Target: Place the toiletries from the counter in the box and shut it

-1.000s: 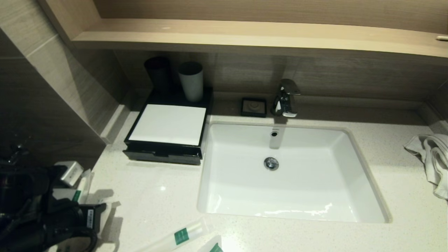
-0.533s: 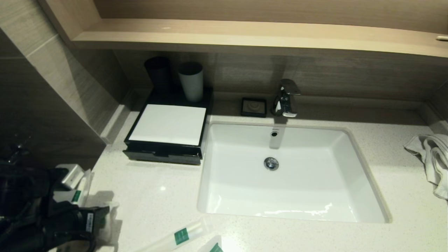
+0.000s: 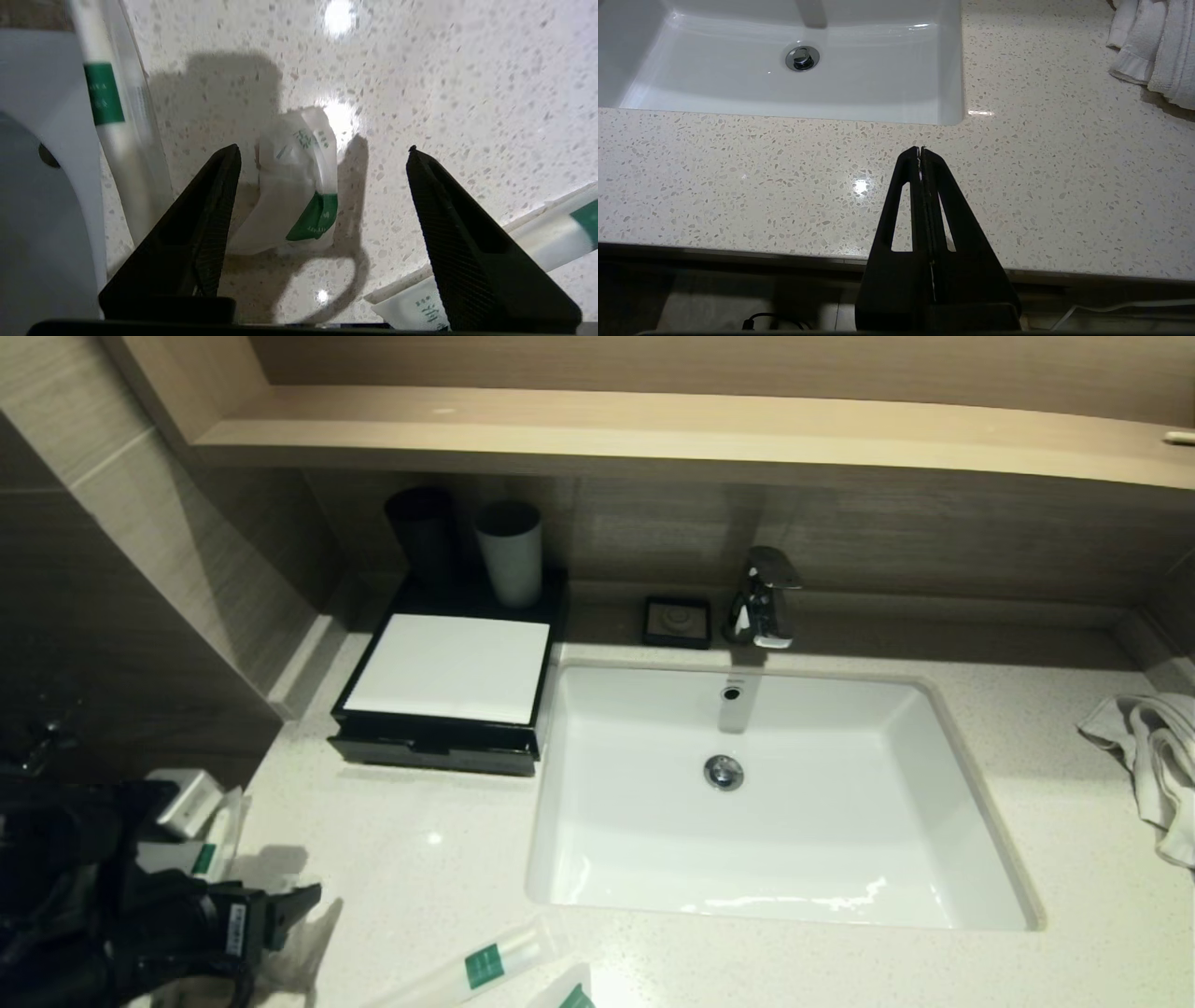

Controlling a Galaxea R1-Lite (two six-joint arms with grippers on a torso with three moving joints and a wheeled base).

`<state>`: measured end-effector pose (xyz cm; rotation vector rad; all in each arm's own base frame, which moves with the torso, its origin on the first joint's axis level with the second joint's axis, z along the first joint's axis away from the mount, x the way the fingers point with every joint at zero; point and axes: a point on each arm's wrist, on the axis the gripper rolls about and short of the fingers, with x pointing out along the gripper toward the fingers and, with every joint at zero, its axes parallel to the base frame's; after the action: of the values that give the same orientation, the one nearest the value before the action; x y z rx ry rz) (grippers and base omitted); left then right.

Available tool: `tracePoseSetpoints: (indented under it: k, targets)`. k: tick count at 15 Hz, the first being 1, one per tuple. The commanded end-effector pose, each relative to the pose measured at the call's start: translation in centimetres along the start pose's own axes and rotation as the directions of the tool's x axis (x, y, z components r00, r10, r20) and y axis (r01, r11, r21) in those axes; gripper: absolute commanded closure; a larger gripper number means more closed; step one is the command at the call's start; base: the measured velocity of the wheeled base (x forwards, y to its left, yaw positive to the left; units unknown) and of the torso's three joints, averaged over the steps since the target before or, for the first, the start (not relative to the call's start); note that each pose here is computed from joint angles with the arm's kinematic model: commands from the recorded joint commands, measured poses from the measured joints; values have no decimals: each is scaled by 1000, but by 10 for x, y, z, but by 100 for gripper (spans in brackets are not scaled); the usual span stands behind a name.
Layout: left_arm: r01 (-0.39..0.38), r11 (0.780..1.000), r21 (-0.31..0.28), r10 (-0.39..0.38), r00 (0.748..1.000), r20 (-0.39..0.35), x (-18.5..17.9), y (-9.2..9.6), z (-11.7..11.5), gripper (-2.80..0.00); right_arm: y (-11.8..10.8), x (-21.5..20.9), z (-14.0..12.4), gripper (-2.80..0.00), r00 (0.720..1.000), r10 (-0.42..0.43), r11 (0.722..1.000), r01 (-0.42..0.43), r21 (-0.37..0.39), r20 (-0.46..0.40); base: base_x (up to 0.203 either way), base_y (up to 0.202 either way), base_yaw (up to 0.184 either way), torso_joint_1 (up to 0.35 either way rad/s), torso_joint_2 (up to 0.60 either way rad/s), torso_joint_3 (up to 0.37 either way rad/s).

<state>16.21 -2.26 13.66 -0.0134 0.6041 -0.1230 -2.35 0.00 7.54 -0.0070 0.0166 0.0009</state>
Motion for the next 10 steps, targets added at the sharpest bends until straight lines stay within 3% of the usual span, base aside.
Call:
tracePoseSetpoints:
  k: [1, 5, 7, 8, 10]
  targets:
    - [14, 1000, 1, -14, 994, 108, -11, -1, 21, -280, 0, 0, 0, 0, 1000, 1, 1000, -1, -1, 0, 0, 0, 0, 0, 0, 0]
    - [65, 998, 7, -65, 977, 202, -14, -4, 54, -280, 0, 0, 0, 0, 1000, 1, 1000, -1, -1, 0, 0, 0, 0, 0, 0, 0]
    - [88, 996, 18, -90, 975, 203, -6, -8, 65, -280, 0, 0, 0, 0, 1000, 1, 1000, -1, -1, 0, 0, 0, 0, 0, 0, 0]
    - [95, 995, 22, -97, 975, 202, -1, -10, 70, 0, 0, 0, 0, 0, 1000, 1, 1000, -1, -1, 0, 0, 0, 0, 0, 0, 0]
    - [133, 990, 47, -140, 965, 221, 3, -21, 83, 0, 0, 0, 0, 0, 1000, 0, 1000, 0, -1, 0, 0, 0, 0, 0, 0, 0]
